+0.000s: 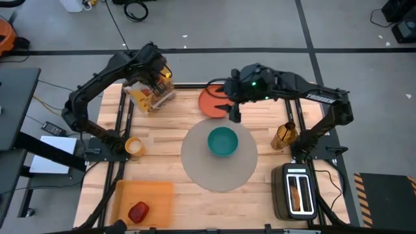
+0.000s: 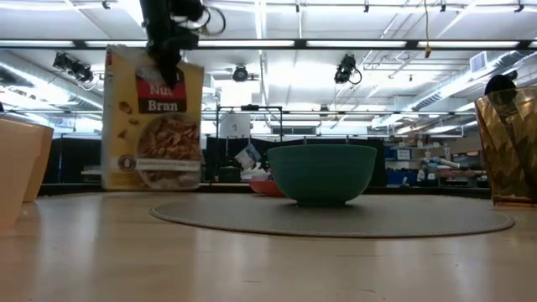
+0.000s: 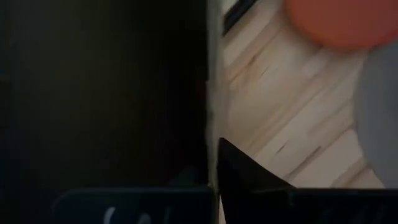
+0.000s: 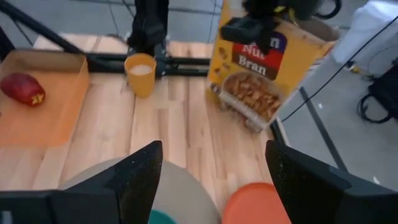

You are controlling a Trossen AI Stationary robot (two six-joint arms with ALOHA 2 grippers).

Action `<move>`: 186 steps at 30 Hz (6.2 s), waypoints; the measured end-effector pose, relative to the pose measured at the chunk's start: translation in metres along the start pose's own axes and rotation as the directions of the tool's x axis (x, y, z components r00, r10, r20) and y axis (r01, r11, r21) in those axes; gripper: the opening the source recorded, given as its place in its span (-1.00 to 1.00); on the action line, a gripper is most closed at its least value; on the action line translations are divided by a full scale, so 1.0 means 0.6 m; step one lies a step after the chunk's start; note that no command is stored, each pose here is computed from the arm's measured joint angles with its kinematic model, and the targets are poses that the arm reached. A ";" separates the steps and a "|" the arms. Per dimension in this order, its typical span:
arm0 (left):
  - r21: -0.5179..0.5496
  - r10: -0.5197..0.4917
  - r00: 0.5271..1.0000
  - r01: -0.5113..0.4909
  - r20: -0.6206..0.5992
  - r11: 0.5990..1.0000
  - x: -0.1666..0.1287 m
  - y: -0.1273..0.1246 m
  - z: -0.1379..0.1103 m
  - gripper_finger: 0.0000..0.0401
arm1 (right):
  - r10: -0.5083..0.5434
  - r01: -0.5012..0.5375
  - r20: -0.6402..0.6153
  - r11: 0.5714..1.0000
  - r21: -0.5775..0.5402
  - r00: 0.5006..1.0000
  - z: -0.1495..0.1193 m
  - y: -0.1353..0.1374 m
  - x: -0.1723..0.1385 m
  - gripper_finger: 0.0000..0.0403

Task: Arrange a breakfast setting
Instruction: Pour the cereal into the green bowl

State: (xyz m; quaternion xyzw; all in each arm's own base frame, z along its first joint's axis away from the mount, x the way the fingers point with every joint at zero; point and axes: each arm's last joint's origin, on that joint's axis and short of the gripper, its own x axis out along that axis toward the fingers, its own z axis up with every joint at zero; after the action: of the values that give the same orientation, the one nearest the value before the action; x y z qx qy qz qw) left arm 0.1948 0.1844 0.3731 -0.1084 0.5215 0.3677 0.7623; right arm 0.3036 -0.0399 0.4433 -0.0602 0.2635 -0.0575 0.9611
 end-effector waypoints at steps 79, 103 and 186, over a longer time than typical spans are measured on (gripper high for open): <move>0.465 -0.583 0.243 0.404 0.776 0.788 -0.306 -0.109 -0.006 -0.95 | -0.038 -0.245 0.879 0.954 0.174 0.475 -0.094 -0.053 -0.043 0.13; 0.485 -0.587 0.156 0.418 0.795 0.768 -0.341 -0.085 -0.037 0.07 | 0.080 -0.254 0.818 0.964 0.082 0.570 -0.115 -0.062 -0.130 -0.22; 0.211 -0.379 0.906 0.339 0.189 0.917 -0.082 -0.274 0.015 0.05 | 0.116 -0.213 0.290 0.920 0.329 0.950 -0.245 0.000 -0.305 -0.25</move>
State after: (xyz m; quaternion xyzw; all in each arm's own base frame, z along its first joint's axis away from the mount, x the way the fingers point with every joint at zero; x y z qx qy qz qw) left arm 0.3026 0.0513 0.3841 -0.0936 0.4322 0.1838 0.8779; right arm 0.0717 -0.0265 0.4091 0.1303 0.1220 -0.0141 0.9838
